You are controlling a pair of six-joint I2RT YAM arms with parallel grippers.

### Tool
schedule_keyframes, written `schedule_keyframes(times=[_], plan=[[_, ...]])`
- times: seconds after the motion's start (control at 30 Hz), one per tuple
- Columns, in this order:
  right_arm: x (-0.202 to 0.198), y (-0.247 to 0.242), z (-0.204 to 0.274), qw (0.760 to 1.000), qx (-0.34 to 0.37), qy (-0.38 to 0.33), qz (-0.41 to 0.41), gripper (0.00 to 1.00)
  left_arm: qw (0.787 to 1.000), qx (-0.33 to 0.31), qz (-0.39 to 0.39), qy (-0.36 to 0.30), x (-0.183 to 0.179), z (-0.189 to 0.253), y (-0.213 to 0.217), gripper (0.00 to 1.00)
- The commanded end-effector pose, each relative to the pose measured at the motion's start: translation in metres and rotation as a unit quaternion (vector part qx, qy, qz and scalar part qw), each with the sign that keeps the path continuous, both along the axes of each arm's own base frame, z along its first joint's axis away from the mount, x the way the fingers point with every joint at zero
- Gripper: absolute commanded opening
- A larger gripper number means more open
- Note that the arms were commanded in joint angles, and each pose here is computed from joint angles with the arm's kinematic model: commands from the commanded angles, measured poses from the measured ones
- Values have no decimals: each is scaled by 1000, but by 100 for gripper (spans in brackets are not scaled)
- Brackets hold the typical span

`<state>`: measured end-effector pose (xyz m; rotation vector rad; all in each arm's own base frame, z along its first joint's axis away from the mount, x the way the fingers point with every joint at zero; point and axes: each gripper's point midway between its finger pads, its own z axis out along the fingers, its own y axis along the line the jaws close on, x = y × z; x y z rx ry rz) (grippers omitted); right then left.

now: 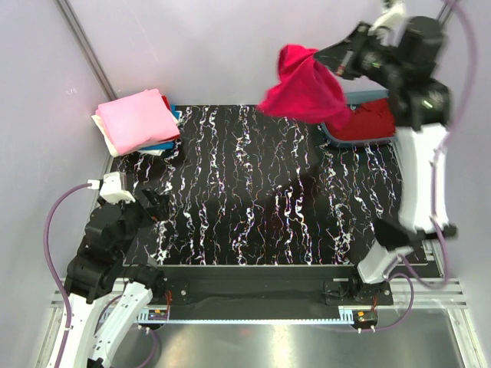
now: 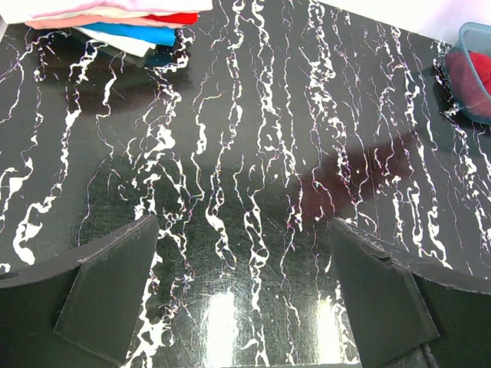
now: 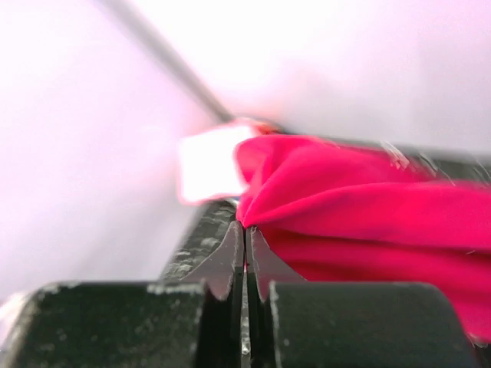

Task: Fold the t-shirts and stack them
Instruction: Move the tshirt to the center of the board, then flatten the tshirt out

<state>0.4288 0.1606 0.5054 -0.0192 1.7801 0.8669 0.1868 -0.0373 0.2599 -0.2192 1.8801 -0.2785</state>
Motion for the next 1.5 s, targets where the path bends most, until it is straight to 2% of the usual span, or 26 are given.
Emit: schedule_keyframes(times=[0.0, 0.07, 0.2, 0.27, 0.3, 0.33, 0.4, 0.43, 0.5, 0.57, 0.83, 1.0, 1.03, 1.07, 1.17, 1.23, 1.27, 1.33, 1.37, 1.47], plan=[[-69, 12, 57, 993, 38, -76, 85, 0, 1000, 1, 5, -22, 4, 9, 2, 99], [-65, 3, 36, 997, 18, -59, 56, 0, 1000, 0, 5, -22, 4, 9, 2, 99], [-25, -36, -46, 997, -15, 49, -64, 0, 1000, 0, 7, -23, 4, 10, 2, 99], [-8, -56, -112, 983, -11, 146, -108, 0, 1000, -1, 7, -23, 4, 10, 2, 99], [-2, -79, -141, 971, -5, 193, -143, 0, 1000, 0, 8, -23, 4, 10, 3, 99], [0, -82, -194, 954, -11, 260, -147, 1, 1000, 0, 8, -22, 4, 9, 3, 99], [-3, -108, -249, 925, -16, 335, -179, 22, 1000, -1, 9, -22, 4, 9, 3, 99], [-10, -121, -293, 902, -20, 386, -190, 56, 1000, -1, 9, -22, 4, 9, 3, 99], [-17, -132, -322, 887, -21, 413, -203, 72, 1000, 0, 9, -20, 4, 9, 3, 99], [-30, -138, -338, 878, -26, 427, -215, 99, 1000, 1, 8, -20, 5, 9, 3, 99], [-71, -150, -309, 885, -53, 387, -254, 100, 1000, 11, -15, 21, 17, -7, -9, 99], [-104, -146, -318, 886, -56, 385, -251, 100, 994, -13, -84, 62, 24, -20, -43, 99], [-114, -141, -335, 880, -49, 404, -244, 100, 993, -18, -93, 75, 25, -27, -50, 99], [-114, -132, -336, 888, -34, 399, -226, 100, 990, -37, -103, 89, 30, -34, -63, 99], [-131, -118, -360, 883, -23, 422, -205, 100, 977, -71, -152, 132, 31, -61, -106, 99], [-140, -108, -372, 880, -33, 432, -191, 100, 974, -65, -158, 149, 30, -74, -126, 99], [-142, -106, -374, 880, -38, 433, -190, 100, 966, -61, -190, 167, 22, -82, -155, 99], [-148, -99, -377, 880, -48, 435, -183, 100, 964, -41, -195, 178, 17, -90, -175, 99], [-150, -99, -378, 880, -50, 434, -184, 100, 955, -27, -218, 200, 6, -103, -197, 99], [-153, -98, -380, 881, -49, 434, -183, 100, 946, -12, -246, 209, -5, -117, -235, 96]])
